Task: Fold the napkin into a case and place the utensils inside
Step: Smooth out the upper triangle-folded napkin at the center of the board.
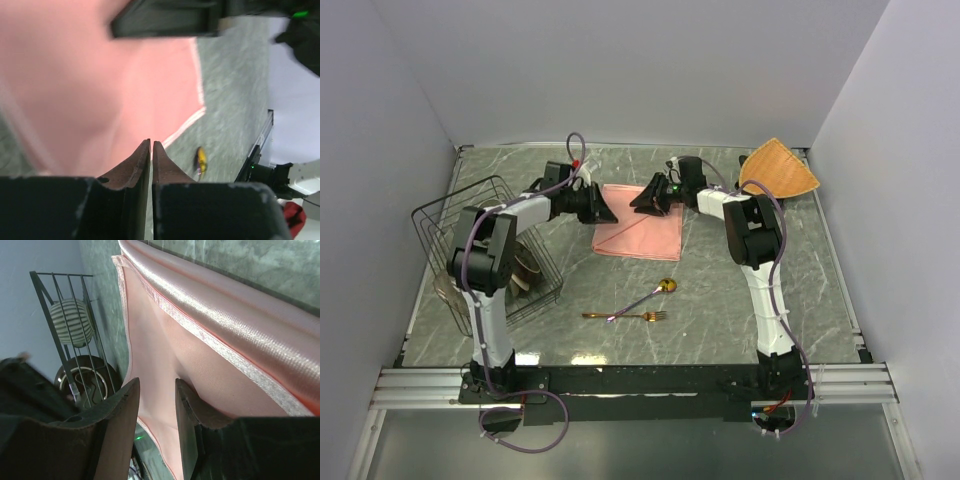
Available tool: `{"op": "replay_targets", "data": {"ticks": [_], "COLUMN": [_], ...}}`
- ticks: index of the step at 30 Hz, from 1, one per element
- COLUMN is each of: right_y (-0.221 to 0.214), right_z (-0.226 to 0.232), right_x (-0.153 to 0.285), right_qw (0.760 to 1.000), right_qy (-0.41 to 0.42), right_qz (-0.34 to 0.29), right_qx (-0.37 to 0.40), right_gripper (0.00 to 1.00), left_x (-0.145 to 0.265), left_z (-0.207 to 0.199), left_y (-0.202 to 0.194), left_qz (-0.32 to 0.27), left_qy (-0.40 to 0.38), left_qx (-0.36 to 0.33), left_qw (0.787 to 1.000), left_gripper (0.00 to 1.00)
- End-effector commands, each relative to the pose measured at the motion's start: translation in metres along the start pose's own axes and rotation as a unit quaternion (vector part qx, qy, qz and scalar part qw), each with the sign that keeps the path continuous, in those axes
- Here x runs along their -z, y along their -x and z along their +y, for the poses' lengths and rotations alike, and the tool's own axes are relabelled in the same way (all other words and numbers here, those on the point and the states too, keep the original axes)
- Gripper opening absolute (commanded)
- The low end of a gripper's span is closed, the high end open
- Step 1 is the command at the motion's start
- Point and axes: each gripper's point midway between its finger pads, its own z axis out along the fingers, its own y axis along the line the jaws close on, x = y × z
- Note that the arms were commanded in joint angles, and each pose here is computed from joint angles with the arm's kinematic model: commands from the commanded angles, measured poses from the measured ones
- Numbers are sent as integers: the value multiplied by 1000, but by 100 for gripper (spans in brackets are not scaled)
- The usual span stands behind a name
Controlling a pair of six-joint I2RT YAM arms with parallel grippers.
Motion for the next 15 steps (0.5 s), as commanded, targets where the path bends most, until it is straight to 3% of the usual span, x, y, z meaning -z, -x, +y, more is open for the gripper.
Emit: {"op": "replay_targets", "data": {"ticks": [1,9,15], "right_y": [11,15,16], "right_z": [-24,-25,-25], "right_x": [2,5,4], "right_qw": [999,998,998], "right_qy": [-45,-55,-59], "right_qz": [-22,-27,-26], "right_qx": [-5,0,5], "right_gripper": [43,43,43], "left_x": [-4,-3,7], "left_z": [32,63,62], "left_y": [-23,-40,-50], "left_qz": [37,73,92], "left_qy": [58,144,175], "left_qx": [59,86,85], "left_qw": [996,983,977], "left_gripper": [10,12,13]}}
